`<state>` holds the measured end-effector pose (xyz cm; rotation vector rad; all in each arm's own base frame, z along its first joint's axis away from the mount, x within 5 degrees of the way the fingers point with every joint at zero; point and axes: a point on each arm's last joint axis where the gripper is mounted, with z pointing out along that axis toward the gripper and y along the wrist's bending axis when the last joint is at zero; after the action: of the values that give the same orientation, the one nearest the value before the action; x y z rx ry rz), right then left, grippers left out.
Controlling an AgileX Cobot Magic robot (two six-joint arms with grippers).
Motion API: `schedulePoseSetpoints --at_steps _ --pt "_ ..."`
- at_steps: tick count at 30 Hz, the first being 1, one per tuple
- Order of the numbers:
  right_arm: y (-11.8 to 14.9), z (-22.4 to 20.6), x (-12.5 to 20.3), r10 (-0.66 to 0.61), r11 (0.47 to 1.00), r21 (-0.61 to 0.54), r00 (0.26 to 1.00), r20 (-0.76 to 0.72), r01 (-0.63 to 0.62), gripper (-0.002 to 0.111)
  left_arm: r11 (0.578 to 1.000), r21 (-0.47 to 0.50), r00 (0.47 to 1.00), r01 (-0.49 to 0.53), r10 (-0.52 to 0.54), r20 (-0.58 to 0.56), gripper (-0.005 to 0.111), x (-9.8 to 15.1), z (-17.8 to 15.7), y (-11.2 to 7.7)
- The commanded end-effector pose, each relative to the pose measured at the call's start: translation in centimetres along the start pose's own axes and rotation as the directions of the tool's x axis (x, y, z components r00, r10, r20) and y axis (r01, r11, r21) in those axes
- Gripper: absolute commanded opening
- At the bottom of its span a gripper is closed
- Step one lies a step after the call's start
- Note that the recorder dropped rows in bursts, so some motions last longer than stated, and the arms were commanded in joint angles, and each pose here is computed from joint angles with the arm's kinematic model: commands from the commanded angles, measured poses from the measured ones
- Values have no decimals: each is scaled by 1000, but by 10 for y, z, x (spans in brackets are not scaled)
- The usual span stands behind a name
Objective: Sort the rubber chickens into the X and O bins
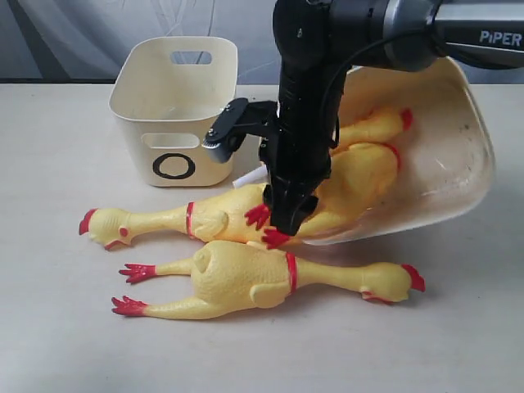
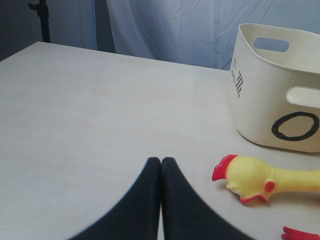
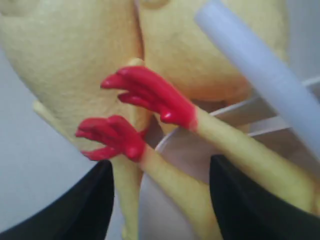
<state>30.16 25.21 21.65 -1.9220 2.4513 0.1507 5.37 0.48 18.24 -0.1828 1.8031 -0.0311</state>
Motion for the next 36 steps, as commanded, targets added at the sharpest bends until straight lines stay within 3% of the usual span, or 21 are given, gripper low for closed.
schedulePoseSetpoints --at_steps 1,11,14,17,21,24,27,31,34,36 --pt "-7 -23 6 21 990 143 1000 -21 -18 55 1000 8 1000 6 -6 13 0 -2 0 -1" --pt "-14 -52 19 56 944 328 996 -66 -32 55 1000 8 1000 6 -6 13 0 -2 0 -1" --pt "-16 -60 23 136 916 387 990 -47 -107 55 1000 8 1000 6 -6 13 0 -2 0 -1" --pt "-11 -66 23 224 907 361 974 21 -217 55 1000 8 1000 6 -6 13 0 -2 0 -1" --pt "-11 -71 30 224 890 405 975 9 -208 55 1000 8 1000 6 -6 13 0 -2 0 -1" --pt "-21 -75 41 270 835 504 963 -22 -222 55 1000 8 1000 6 -6 13 0 -2 0 -1" --pt "-26 -73 51 334 822 492 943 -9 -287 55 1000 8 1000 6 -6 13 0 -2 0 -1" --pt "-30 -66 63 506 754 456 861 54 -473 55 1000 8 1000 6 -6 13 0 -2 0 -1" --pt "-31 -64 66 674 632 393 724 145 -667 55 1000 8 1000 6 -6 13 0 -2 0 -1" --pt "-29 -63 64 721 597 343 673 165 -725 55 1000 8 1000 6 -6 13 0 -2 0 -1"
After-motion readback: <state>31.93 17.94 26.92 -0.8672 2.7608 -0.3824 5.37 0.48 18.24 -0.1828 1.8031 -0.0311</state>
